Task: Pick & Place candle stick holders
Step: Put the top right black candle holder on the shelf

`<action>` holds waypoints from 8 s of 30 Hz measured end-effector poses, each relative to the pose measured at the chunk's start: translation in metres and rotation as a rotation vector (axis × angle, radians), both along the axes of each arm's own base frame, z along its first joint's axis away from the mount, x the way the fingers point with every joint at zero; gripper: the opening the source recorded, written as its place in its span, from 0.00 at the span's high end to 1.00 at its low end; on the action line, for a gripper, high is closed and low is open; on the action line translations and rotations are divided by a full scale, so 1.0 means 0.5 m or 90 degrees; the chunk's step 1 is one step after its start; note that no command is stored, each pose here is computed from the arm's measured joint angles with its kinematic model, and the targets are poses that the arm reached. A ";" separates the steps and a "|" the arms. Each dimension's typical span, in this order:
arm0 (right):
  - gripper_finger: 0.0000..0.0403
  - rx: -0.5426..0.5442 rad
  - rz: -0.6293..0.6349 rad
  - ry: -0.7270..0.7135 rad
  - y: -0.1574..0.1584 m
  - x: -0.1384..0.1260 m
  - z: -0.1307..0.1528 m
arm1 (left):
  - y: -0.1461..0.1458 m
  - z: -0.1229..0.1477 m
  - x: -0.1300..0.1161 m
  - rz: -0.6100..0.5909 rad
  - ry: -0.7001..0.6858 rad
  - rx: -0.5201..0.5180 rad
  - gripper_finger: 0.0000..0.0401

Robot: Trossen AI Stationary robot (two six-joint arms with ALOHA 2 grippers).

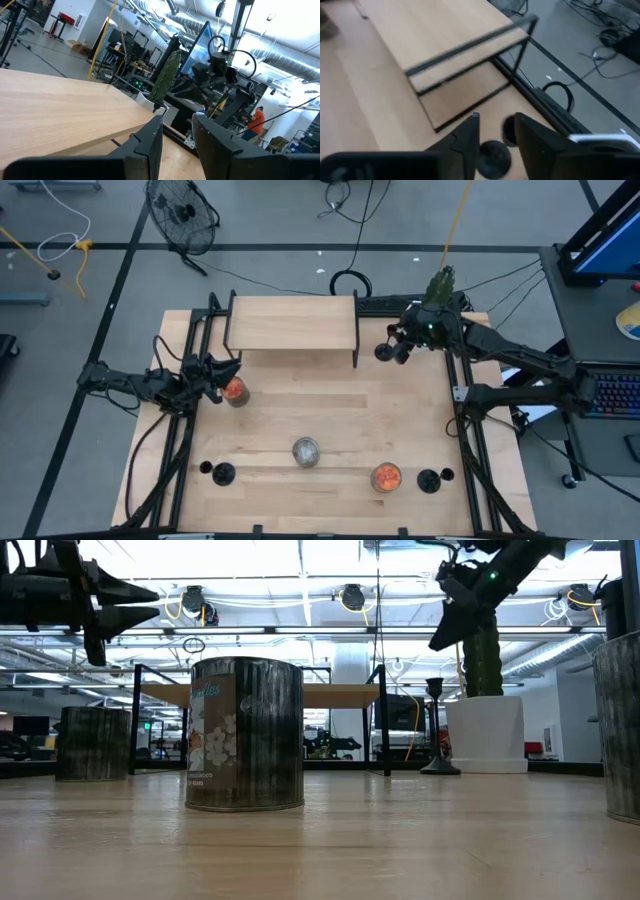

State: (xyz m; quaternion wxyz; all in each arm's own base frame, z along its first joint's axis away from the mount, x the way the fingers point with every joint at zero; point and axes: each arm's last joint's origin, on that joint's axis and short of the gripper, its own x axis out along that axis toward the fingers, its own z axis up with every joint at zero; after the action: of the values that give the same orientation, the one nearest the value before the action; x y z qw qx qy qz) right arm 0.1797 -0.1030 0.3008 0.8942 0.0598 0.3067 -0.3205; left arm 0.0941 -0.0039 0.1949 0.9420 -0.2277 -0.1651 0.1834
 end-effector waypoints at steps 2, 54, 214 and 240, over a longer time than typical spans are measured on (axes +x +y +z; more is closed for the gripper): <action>0.64 0.003 -0.011 0.002 -0.006 -0.004 -0.001 | 0.000 0.000 0.000 0.000 0.000 0.000 0.72; 0.98 0.145 -0.096 0.031 -0.089 0.022 -0.075 | 0.001 0.000 -0.001 0.020 0.008 0.009 0.72; 1.00 0.516 0.126 0.081 0.032 -0.032 0.022 | 0.001 0.000 -0.001 0.020 0.007 0.009 0.72; 1.00 0.489 0.343 -0.132 0.091 0.094 0.203 | 0.001 0.000 -0.001 0.020 0.006 0.007 0.72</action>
State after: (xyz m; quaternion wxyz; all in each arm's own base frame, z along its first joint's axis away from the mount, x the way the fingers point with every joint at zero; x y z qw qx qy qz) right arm 0.2267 -0.0577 0.4021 0.8845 0.3360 0.3166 0.0669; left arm 0.0937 -0.0032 0.1948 0.9410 -0.2191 -0.1651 0.1980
